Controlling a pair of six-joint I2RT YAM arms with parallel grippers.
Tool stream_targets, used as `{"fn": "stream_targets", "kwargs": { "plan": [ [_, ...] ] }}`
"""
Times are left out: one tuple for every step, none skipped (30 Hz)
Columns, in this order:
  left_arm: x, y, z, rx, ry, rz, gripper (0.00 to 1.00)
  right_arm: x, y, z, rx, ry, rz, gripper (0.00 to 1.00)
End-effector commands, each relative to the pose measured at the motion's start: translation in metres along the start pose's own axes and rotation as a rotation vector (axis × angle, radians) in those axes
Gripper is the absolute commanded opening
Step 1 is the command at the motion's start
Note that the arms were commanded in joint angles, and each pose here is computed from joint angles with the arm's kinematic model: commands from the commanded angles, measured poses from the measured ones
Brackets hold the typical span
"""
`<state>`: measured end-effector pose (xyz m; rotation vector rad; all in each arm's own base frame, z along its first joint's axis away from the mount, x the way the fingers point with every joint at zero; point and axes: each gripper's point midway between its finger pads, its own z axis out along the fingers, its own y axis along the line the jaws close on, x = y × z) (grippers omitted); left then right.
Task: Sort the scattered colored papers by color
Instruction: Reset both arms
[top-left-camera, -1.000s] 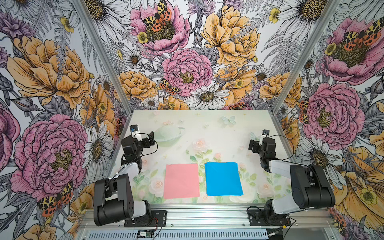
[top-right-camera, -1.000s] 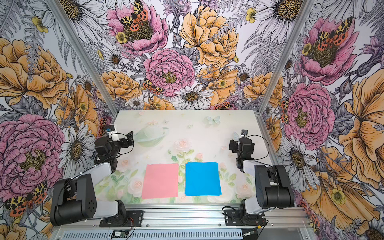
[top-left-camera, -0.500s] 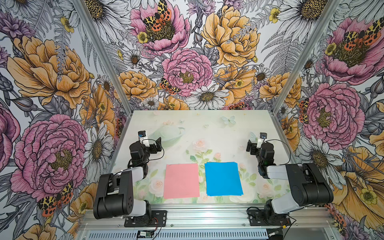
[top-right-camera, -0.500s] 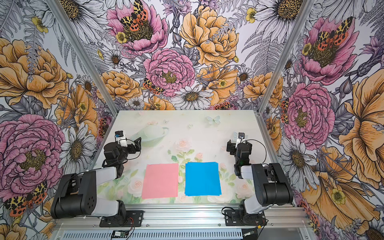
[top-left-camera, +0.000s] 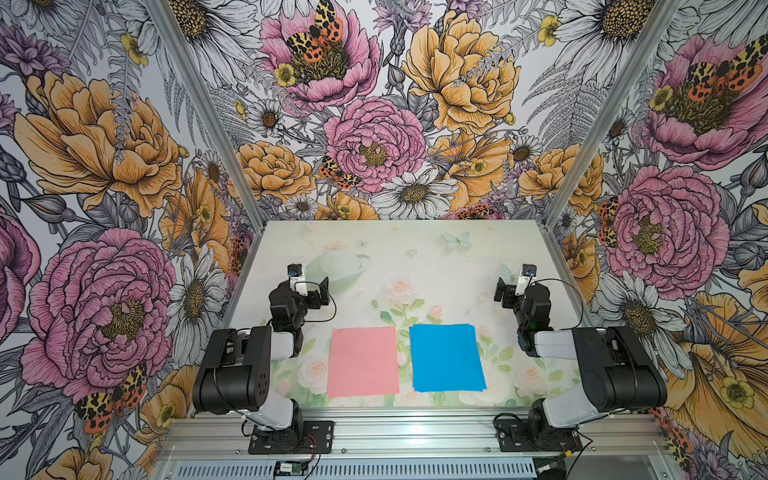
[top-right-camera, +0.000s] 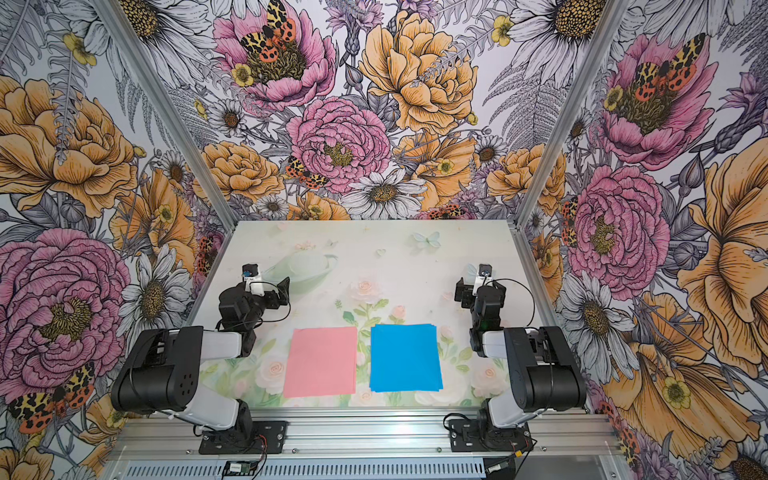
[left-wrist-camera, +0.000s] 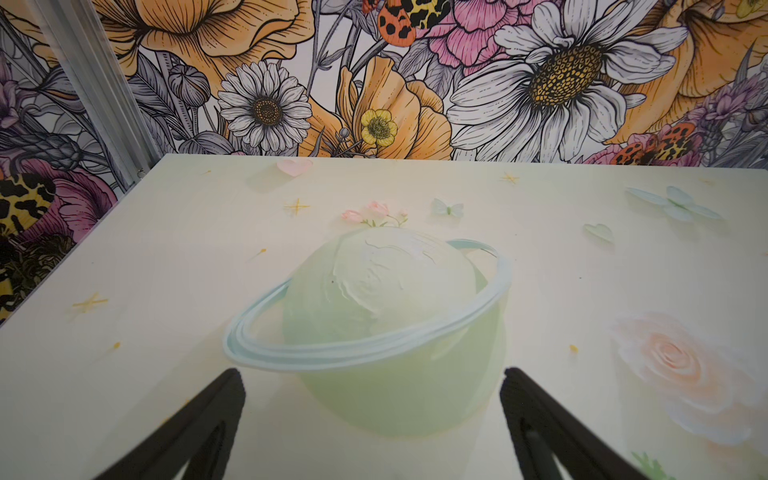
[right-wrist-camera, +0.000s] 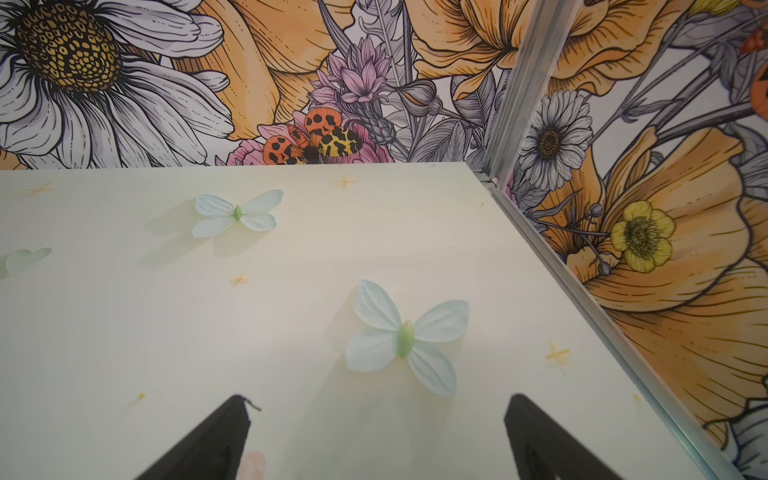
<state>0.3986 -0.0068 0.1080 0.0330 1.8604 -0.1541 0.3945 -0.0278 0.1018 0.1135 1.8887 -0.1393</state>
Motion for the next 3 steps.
{"fn": "stream_targets", "kwargs": {
  "plan": [
    [-0.0078,0.0017,-0.0013,-0.017,-0.03,0.021,0.99,-0.0093,0.0026,0.0048,-0.019,-0.019,0.007,0.99],
    [-0.0076,0.0019,-0.0012,-0.018,-0.03,0.021,0.99,-0.0097,0.0021,0.0038,-0.019,-0.022,0.01,0.99],
    [-0.0072,0.0014,-0.0011,-0.017,-0.028,0.021,0.99,-0.0103,0.0026,0.0034,-0.021,-0.025,0.011,0.99]
  ]
}}
